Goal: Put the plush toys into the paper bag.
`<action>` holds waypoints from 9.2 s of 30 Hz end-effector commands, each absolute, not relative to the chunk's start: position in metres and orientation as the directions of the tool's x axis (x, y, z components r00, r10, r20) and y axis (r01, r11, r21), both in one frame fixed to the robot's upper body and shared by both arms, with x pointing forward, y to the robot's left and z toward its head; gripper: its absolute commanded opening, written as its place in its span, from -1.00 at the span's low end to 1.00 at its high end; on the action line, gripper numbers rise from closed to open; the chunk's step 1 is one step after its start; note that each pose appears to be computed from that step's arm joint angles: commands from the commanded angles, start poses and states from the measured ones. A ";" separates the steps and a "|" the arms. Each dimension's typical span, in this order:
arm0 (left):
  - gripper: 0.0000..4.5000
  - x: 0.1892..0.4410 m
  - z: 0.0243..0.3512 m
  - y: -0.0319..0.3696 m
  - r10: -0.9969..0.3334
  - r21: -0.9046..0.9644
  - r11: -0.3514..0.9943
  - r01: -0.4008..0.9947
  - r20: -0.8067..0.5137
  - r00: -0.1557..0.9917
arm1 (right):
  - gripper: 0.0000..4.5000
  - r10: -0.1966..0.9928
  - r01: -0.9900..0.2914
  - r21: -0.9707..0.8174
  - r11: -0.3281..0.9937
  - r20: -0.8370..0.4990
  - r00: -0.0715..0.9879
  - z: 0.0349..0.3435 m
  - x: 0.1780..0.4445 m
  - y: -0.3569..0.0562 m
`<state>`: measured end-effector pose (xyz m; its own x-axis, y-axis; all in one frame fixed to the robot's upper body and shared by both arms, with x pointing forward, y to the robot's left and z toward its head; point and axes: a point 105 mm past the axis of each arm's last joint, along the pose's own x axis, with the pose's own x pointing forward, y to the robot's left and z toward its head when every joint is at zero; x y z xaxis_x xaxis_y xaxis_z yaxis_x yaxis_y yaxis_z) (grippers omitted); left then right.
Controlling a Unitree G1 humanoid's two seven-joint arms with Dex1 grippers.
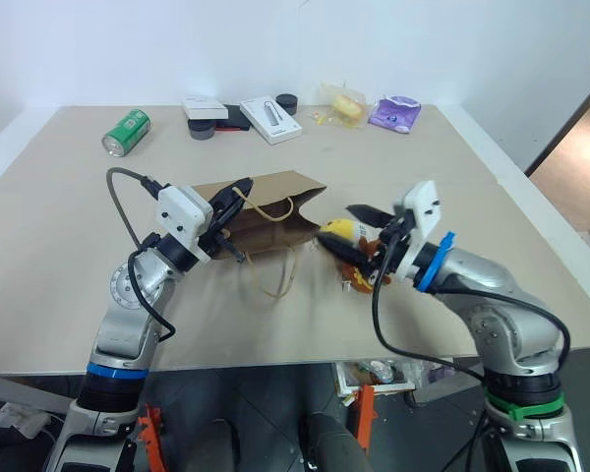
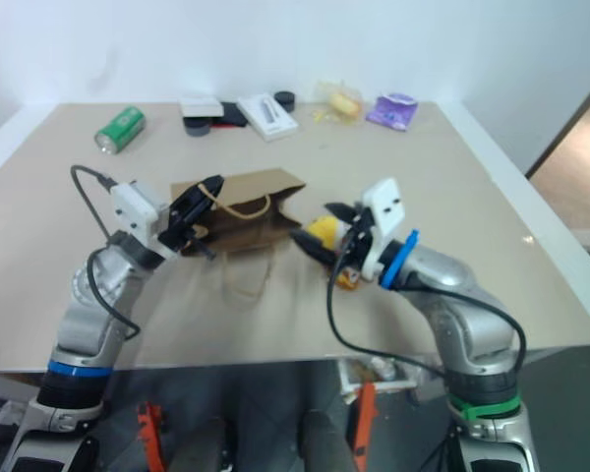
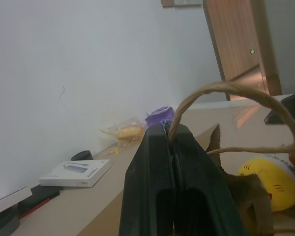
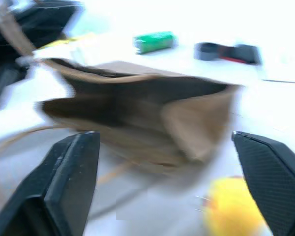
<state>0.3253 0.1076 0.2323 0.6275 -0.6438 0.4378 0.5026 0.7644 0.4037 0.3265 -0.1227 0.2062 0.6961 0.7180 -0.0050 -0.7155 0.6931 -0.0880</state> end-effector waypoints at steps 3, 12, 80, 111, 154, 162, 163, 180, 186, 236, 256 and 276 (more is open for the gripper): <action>-1.00 0.325 0.251 0.112 -0.623 0.407 0.782 0.472 0.489 0.611 | 0.97 0.553 -0.573 -0.051 0.818 -0.205 0.808 0.180 0.346 -0.172; -1.00 0.328 0.256 0.112 -0.609 0.384 0.793 0.472 0.500 0.616 | 0.28 0.475 -0.519 -0.016 0.854 -0.381 0.793 0.144 0.343 -0.189; -1.00 0.328 0.263 0.109 -0.529 0.181 0.834 0.522 0.531 0.662 | -0.14 0.688 -0.701 0.179 0.690 0.140 0.712 0.234 0.364 -0.002; -1.00 0.350 0.292 0.135 -0.437 0.050 0.865 0.500 0.566 0.699 | -0.68 0.585 -0.597 0.016 0.802 -0.219 0.781 0.174 0.379 -0.142; -1.00 0.347 0.283 0.126 -0.439 -0.010 0.849 0.529 0.544 0.715 | 0.87 0.742 -0.744 -0.010 0.668 0.095 0.664 0.275 0.354 -0.049; -1.00 0.348 0.282 0.123 -0.449 -0.011 0.842 0.539 0.541 0.712 | 0.97 0.851 -0.804 -0.283 0.523 0.119 0.511 0.277 0.318 -0.072; -1.00 0.349 0.282 0.124 -0.449 -0.012 0.842 0.540 0.541 0.712 | 0.97 0.866 -0.799 -0.343 0.493 0.107 0.488 0.272 0.313 -0.075; -1.00 0.351 0.282 0.124 -0.449 -0.018 0.841 0.541 0.535 0.715 | 0.51 0.898 -0.281 -0.919 0.277 0.143 0.416 0.242 0.307 -0.044; -1.00 0.352 0.282 0.126 -0.442 -0.020 0.845 0.534 0.533 0.721 | -0.39 0.871 -0.237 -0.890 0.390 0.274 0.407 0.272 0.309 -0.045; 1.00 0.310 0.187 0.147 -0.827 0.006 0.562 0.827 -0.023 0.562 | -0.21 0.905 -0.906 -0.084 0.414 -0.070 0.420 0.212 0.317 -0.046; 1.00 0.318 0.182 0.110 -0.850 0.077 0.526 0.847 0.026 0.526 | -0.98 0.911 -0.912 -0.090 0.401 -0.068 0.407 0.210 0.350 0.004; -0.63 0.347 0.186 0.114 -0.713 0.054 0.700 0.712 0.118 0.691 | -1.00 0.915 -0.913 -0.096 0.396 -0.040 0.401 0.217 0.345 -0.001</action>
